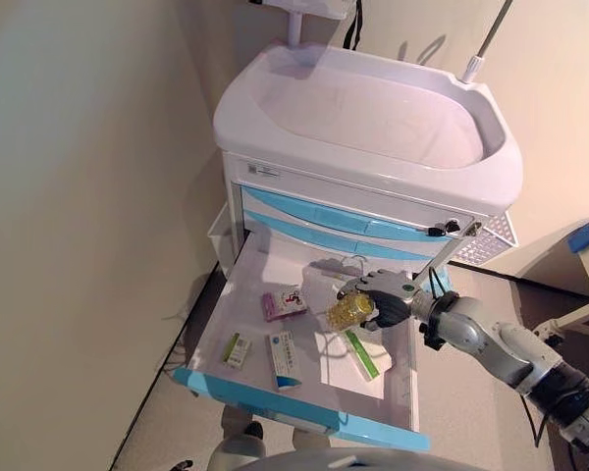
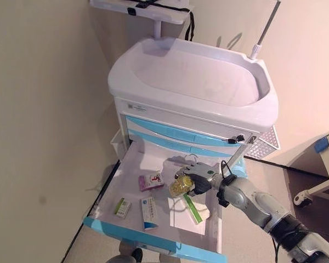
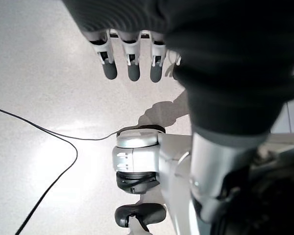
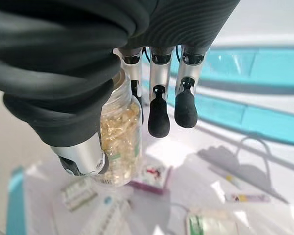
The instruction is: Open the drawer and pick up the medicine
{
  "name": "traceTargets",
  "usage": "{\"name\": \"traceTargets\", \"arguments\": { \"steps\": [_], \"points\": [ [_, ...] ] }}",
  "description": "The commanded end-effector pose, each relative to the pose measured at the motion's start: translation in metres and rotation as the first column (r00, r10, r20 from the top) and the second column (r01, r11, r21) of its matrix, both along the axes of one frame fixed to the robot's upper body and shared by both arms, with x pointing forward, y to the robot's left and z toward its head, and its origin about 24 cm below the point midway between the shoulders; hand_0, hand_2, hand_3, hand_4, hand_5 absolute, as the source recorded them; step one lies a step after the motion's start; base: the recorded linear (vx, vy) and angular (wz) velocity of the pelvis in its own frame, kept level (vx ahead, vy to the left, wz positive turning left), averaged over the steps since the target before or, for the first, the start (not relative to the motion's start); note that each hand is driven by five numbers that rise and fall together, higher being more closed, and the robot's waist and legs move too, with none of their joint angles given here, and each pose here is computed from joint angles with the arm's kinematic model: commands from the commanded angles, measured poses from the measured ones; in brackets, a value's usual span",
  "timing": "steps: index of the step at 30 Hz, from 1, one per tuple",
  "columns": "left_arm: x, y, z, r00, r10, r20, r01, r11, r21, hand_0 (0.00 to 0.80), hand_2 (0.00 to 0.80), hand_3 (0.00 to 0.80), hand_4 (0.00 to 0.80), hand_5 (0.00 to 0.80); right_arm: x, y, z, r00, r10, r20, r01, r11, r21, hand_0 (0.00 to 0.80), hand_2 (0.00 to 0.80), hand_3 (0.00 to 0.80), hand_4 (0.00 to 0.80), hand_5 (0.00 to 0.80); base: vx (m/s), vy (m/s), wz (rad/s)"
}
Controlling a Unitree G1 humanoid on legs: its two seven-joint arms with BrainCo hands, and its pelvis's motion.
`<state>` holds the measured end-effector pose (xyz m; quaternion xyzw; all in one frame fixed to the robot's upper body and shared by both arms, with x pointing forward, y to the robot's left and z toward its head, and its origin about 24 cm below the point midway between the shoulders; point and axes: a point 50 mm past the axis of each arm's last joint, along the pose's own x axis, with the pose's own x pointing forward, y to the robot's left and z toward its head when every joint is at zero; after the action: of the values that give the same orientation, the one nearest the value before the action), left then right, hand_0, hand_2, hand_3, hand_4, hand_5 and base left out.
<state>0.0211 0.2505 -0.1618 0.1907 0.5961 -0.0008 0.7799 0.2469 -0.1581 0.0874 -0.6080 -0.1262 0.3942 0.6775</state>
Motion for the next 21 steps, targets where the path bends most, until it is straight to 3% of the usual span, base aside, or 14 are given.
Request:
{"name": "traceTargets", "arguments": {
  "steps": [1, 4, 12, 21],
  "points": [
    [0.010, 0.003, -0.001, 1.000, 0.014, 0.003, -0.014, 1.000, 0.014, 0.000, 0.000, 0.000, 0.000, 0.000, 0.002, 0.012, 0.034, 0.995, 0.090, 0.043, -0.094, 0.990, 0.101, 0.747, 0.747, 0.747, 0.747, 0.747, 0.000, -0.011, -0.03],
    [0.007, 0.004, -0.001, 1.000, 0.023, -0.006, -0.023, 1.000, 0.008, 0.000, 0.000, 0.000, 0.000, 0.000, 0.001, 0.010, 0.050, 0.994, 0.107, 0.037, -0.111, 0.986, 0.127, 0.800, 0.800, 0.800, 0.800, 0.800, 0.000, 0.000, 0.00],
    [0.000, 0.002, -0.002, 0.999, 0.046, -0.023, -0.046, 0.999, -0.013, 0.000, 0.000, 0.000, 0.000, 0.000, 0.010, -0.006, 0.094, 0.997, 0.063, 0.038, -0.070, 0.970, 0.233, 0.800, 0.800, 0.800, 0.800, 0.800, 0.013, -0.005, -0.02],
    [-0.005, 0.000, -0.003, 0.997, 0.068, -0.033, -0.069, 0.997, -0.029, 0.000, 0.000, 0.000, 0.000, 0.000, 0.025, -0.027, 0.143, 0.985, -0.044, 0.169, -0.005, 0.961, 0.277, 0.800, 0.800, 0.800, 0.800, 0.800, 0.000, 0.000, 0.00]
  ]
}}
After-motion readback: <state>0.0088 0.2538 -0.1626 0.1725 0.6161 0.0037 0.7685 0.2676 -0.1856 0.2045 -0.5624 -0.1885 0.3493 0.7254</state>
